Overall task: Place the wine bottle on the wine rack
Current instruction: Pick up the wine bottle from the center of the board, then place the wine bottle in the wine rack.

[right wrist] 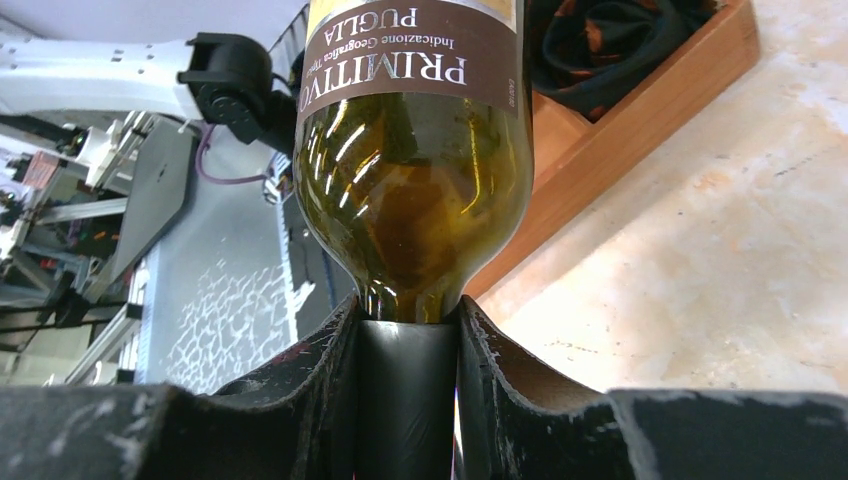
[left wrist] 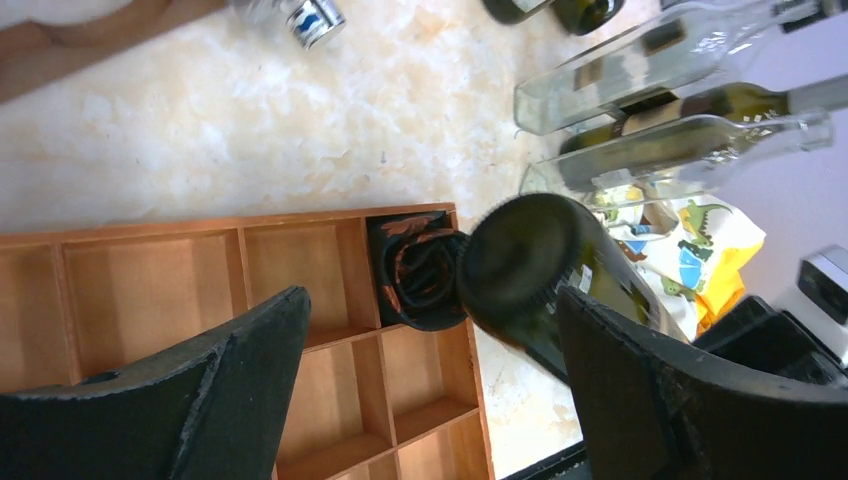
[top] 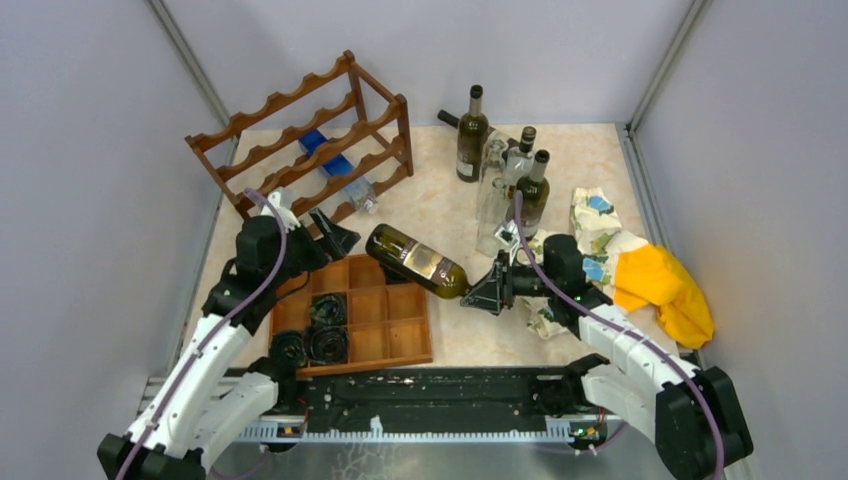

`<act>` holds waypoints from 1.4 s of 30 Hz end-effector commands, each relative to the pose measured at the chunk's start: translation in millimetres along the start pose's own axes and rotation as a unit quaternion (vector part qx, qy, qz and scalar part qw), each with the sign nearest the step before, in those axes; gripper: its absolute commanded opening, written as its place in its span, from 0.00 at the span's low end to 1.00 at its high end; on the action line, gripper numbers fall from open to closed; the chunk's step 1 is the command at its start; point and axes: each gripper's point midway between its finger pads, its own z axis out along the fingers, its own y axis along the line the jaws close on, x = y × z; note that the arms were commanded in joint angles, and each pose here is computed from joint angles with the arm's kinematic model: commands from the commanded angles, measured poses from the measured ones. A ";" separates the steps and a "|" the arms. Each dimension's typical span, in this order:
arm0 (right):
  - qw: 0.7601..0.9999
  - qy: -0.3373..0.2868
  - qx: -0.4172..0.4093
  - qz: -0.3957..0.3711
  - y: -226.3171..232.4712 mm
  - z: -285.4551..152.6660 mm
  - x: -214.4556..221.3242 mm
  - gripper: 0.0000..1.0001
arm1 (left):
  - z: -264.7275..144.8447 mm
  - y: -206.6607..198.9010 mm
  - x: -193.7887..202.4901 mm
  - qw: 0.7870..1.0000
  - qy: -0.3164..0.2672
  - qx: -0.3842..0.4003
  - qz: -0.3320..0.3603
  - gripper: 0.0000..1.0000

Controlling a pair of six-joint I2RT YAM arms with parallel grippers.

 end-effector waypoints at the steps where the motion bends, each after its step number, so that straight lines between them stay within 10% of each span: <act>1: 0.994 -0.064 0.004 -0.091 10.6 -1.8 -49.4 0.00 | -28.3 -18.3 -24.0 0.998 -0.039 0.027 0.048 0.98; 28: 0.954 -0.119 0.190 -0.198 -18.0 45.7 -130.8 0.00 | -125.9 -82.3 -114.3 0.946 -0.253 0.112 0.171 0.98; 42: 0.927 -0.138 0.282 -0.204 -62.1 62.0 -157.0 0.00 | -103.1 -93.7 -142.9 0.936 -0.272 0.099 0.200 0.98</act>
